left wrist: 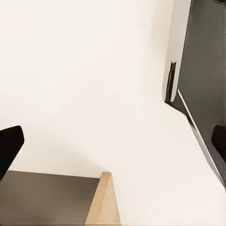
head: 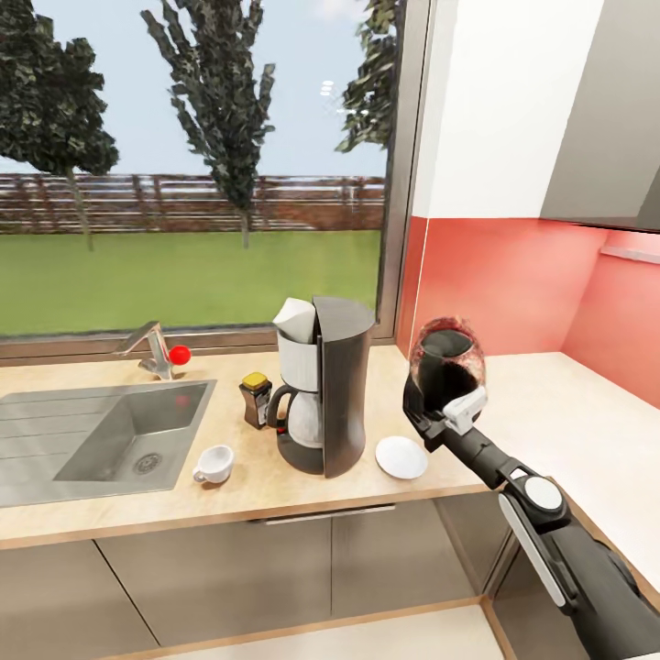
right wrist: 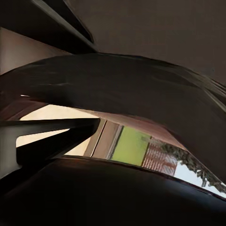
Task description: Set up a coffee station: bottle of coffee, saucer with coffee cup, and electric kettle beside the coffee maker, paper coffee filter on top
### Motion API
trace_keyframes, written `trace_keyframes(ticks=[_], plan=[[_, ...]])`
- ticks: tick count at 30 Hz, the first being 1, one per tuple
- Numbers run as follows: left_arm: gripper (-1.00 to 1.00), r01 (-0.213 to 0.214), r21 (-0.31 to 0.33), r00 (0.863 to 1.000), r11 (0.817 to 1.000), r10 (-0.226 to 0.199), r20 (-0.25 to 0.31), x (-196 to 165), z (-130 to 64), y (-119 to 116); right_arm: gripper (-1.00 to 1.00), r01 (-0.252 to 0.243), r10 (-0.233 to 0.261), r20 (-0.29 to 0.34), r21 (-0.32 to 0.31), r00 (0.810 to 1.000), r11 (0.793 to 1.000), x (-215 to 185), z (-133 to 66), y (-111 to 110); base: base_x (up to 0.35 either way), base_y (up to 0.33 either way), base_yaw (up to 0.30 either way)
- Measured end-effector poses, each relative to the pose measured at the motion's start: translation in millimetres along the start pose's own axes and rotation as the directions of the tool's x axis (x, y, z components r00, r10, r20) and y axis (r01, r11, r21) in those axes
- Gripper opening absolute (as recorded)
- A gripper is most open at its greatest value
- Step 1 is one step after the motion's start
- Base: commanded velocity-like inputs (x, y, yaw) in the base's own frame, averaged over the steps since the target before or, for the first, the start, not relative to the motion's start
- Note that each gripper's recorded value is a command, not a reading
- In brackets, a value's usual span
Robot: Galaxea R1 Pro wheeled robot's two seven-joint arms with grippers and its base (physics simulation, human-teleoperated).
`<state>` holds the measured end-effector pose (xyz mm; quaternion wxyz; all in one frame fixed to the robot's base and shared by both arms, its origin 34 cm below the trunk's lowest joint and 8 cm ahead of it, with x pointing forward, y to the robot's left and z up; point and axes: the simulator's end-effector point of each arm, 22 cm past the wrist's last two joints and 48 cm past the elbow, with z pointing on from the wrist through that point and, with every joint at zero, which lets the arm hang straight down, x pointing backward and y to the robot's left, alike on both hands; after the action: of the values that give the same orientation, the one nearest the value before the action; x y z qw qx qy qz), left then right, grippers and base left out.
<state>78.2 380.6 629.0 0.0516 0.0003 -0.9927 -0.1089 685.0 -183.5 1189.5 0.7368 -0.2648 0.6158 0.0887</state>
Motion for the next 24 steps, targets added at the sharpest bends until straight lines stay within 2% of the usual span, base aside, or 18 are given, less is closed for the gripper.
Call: trace_keyframes(ticks=[2,4,7,16,24], plan=[[1.00,-0.002,0.000,1.000,1.000,0.002,-0.024,6.0,-0.1,-0.1,-1.00,0.000,0.000,0.000,-0.002,1.000,1.000,0.2,0.2,0.7,0.000,0.000,0.000],[1.00,-0.008,0.000,0.997,1.000,0.008,-0.082,19.0,-0.7,0.1,-1.00,-0.001,0.001,0.000,-0.004,1.000,1.000,0.3,0.4,1.8,0.000,0.000,0.000],[1.00,-0.014,0.000,0.993,1.000,0.014,-0.117,27.1,-1.5,0.2,-1.00,-0.002,0.002,0.001,-0.009,1.000,1.000,-0.4,0.7,3.5,0.000,0.000,0.000],[1.00,-0.020,0.001,0.986,1.000,0.020,-0.165,37.5,-3.1,-0.4,-1.00,-0.003,0.003,0.005,-0.009,1.000,1.000,-2.6,0.6,3.9,0.178,-0.112,0.000],[1.00,-0.019,0.003,0.985,1.000,0.019,-0.169,37.6,-3.3,-1.4,-1.00,-0.003,0.003,0.003,-0.007,1.000,1.000,-1.9,0.2,2.9,0.311,-0.096,0.000]])
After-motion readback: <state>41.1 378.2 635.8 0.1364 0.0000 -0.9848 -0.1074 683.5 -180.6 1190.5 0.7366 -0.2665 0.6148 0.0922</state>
